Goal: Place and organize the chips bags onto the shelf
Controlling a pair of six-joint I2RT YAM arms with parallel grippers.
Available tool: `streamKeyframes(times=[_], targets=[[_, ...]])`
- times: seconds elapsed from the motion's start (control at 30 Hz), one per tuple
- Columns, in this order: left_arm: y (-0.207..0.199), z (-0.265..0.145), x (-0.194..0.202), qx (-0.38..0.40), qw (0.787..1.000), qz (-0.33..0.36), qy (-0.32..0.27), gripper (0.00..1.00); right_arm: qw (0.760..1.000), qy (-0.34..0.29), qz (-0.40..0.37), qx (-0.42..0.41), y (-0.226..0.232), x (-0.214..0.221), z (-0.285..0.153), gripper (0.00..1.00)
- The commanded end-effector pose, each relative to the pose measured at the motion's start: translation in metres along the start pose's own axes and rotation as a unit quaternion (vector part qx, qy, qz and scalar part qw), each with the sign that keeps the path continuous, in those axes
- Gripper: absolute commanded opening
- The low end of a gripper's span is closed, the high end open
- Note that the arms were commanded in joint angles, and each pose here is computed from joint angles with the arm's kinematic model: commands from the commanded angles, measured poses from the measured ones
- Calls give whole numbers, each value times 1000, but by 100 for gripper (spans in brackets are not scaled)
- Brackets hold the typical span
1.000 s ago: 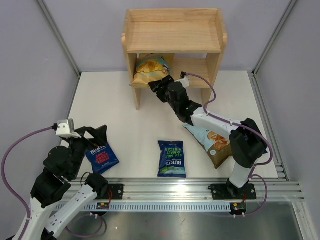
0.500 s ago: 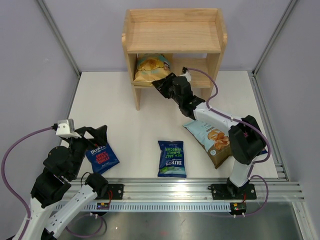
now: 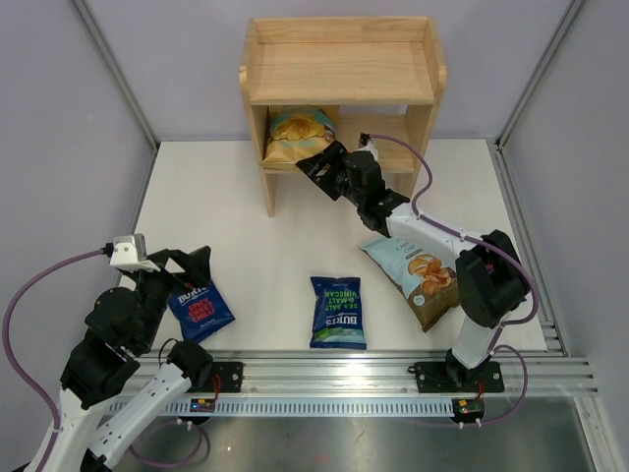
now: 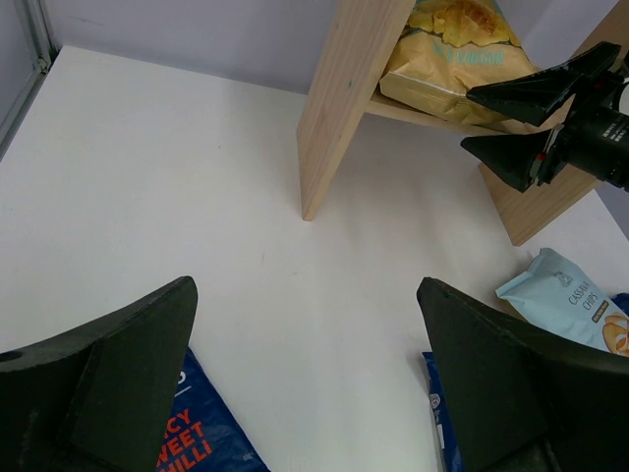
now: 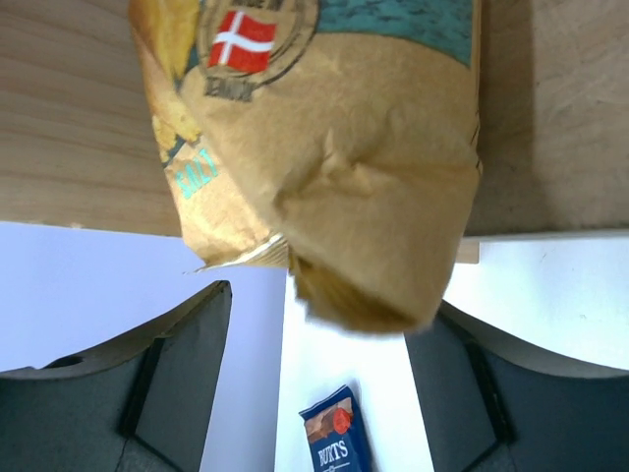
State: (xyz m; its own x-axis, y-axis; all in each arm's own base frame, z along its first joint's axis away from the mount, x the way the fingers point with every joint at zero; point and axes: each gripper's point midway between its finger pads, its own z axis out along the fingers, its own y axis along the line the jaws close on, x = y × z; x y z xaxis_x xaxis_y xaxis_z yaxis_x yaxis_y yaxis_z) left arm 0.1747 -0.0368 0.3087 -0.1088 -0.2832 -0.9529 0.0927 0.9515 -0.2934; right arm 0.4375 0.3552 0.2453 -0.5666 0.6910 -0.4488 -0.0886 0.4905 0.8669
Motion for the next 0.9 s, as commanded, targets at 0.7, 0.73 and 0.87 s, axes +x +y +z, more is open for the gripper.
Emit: streamKeyframes(times=[0.7,0.73,0.87], targets=[[-75,33,34,119,985,-87,90,99,987,-2,-158,22,-20,-29,-172,99],[-83,40,43,127,981,-100,104,99,985,3,-169,30,-23,-29,-179,99],[-112,58,70,167,966,-124,153,99,972,25,-226,63,-36,-29,-221,100]])
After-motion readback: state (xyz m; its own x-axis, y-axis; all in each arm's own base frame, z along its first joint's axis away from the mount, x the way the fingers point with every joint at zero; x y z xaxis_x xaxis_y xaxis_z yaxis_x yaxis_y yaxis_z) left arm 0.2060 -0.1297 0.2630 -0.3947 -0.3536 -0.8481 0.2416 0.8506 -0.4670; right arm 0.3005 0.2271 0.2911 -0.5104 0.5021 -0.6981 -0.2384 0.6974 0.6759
